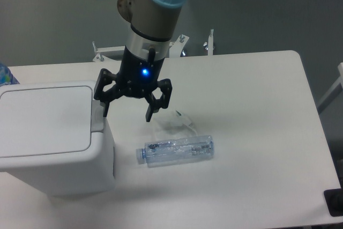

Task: Open the trash can
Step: 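Lower the gripper onto the lid edge and press it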

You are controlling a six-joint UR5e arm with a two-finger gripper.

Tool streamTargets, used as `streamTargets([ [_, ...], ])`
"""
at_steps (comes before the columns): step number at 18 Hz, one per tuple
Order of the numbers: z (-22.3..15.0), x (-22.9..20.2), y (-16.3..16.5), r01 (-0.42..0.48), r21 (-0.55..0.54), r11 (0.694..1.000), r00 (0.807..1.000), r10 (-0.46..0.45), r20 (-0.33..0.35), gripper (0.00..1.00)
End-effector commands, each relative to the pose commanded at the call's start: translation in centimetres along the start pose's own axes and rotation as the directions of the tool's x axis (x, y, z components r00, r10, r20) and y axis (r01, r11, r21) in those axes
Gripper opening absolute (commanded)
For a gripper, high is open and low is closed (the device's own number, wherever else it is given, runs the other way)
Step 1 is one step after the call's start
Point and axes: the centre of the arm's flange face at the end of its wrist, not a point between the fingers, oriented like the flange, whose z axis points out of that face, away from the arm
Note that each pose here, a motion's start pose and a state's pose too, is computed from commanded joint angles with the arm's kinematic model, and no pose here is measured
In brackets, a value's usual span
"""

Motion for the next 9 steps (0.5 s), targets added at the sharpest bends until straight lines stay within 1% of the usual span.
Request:
streamTargets([
  [9, 0.24, -0.02, -0.07, -0.002, -0.003, 1.0, 1.0, 0.002, -0.001, 1.0],
])
